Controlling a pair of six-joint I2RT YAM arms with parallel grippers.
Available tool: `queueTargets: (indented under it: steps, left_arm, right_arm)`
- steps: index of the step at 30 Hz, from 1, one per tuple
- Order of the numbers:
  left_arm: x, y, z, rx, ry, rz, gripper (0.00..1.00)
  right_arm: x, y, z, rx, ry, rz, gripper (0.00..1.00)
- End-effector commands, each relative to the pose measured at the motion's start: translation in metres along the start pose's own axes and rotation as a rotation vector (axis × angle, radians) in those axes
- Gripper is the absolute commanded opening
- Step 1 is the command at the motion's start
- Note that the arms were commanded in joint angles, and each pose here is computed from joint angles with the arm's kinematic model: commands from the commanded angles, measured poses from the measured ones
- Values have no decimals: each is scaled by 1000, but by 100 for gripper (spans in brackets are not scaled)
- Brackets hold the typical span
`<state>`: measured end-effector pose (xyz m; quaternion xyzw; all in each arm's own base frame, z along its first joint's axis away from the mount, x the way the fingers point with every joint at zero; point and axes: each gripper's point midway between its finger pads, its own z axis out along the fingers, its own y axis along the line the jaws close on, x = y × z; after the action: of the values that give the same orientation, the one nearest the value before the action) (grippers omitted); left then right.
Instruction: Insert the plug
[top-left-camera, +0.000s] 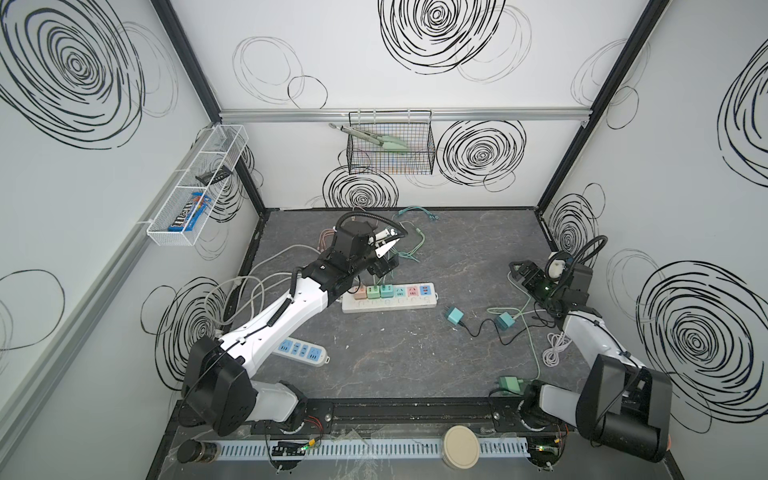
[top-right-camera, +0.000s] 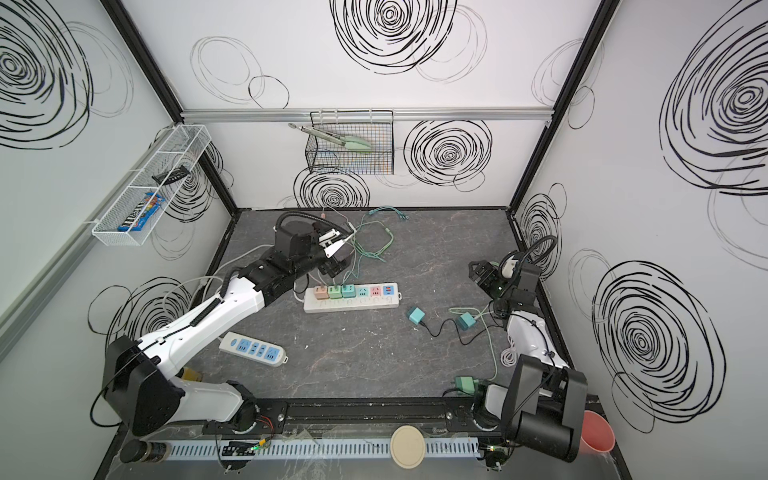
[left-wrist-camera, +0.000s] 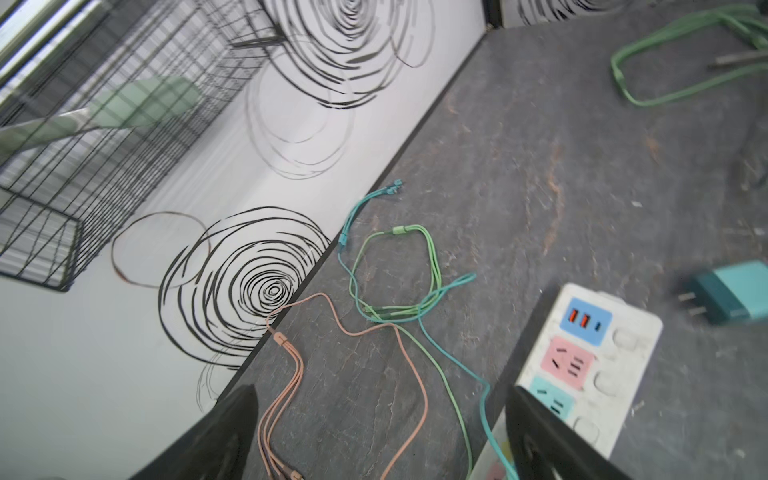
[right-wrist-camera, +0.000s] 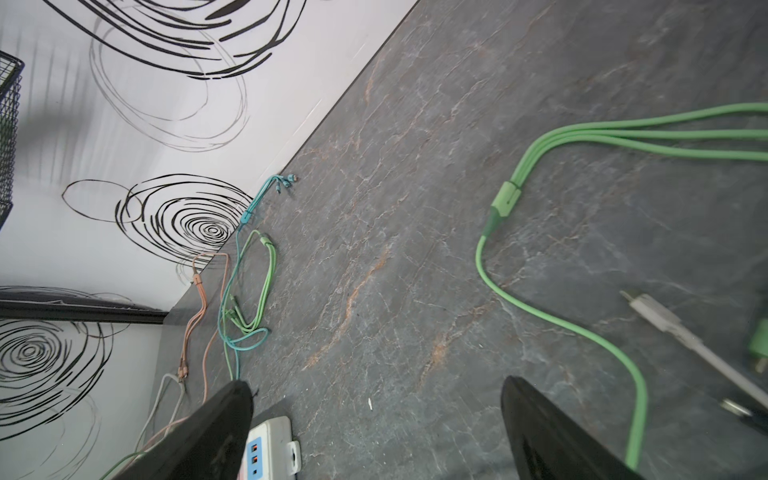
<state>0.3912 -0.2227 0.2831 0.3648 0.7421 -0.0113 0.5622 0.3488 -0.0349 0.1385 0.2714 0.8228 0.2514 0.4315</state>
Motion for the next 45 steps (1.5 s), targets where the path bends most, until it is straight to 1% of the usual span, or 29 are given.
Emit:
queueTargets:
  steps: [1, 4, 7, 11, 14, 15, 16, 17, 18, 20, 22, 26, 29, 33, 34, 35, 37, 41, 44, 45]
  left_arm:
    - [-49, 40, -20, -131, -224, -354, 96]
    - [-49, 42, -27, -142, -240, -442, 96]
    - [-39, 53, -39, -219, -234, -500, 96]
    - [-28, 58, -52, -231, -243, -570, 96]
    - [-19, 61, -61, -236, -244, -620, 96]
    - [-17, 62, -64, -234, -244, -641, 96]
    - [-15, 63, -66, -228, -244, -659, 96]
    - [-12, 62, -67, -204, -240, -676, 96]
    - [-11, 61, -68, -175, -240, -688, 96]
    - [-6, 62, -71, -155, -230, -719, 96]
    - [2, 64, -73, -151, -214, -756, 96]
    - [16, 63, -73, -129, -180, -775, 96]
    - [23, 58, -73, -117, -164, -769, 96]
    - [32, 56, -72, -115, -144, -779, 96]
    - [34, 56, -72, -116, -138, -779, 96]
    - [36, 56, -71, -116, -133, -782, 96]
    - [39, 57, -69, -115, -125, -784, 96]
    - [41, 58, -67, -114, -115, -792, 96]
    - [44, 59, -65, -117, -108, -794, 96]
    - [45, 60, -65, -119, -106, -796, 96]
  right_arm:
    - [9, -19, -12, 94, -9, -14, 100]
    - [19, -29, -17, 140, 6, -17, 100]
    - [27, -36, -23, 183, 22, -2, 99]
    - [29, -49, -30, 251, 6, 22, 97]
    - [24, -62, -41, 342, -40, 66, 97]
    - [22, -61, -43, 329, -54, 63, 98]
    - [23, -54, -42, 287, -52, 42, 99]
    - [25, -42, -40, 213, -42, -14, 100]
    - [30, -30, -38, 146, -21, -46, 99]
    - [40, -23, -38, 113, 10, -48, 99]
    - [52, -19, -37, 110, 47, -58, 99]
    - [82, -12, -34, 127, 144, -113, 99]
    - [101, -22, -31, 197, 183, -149, 98]
    - [116, -35, -30, 288, 205, -144, 92]
    - [116, -38, -30, 316, 194, -145, 90]
    - [116, -43, -31, 347, 182, -152, 86]
    - [116, -51, -31, 397, 153, -172, 75]
    - [124, -59, -29, 421, 169, -157, 56]
    - [130, -63, -28, 426, 188, -140, 36]
    - [131, -61, -27, 419, 194, -141, 27]
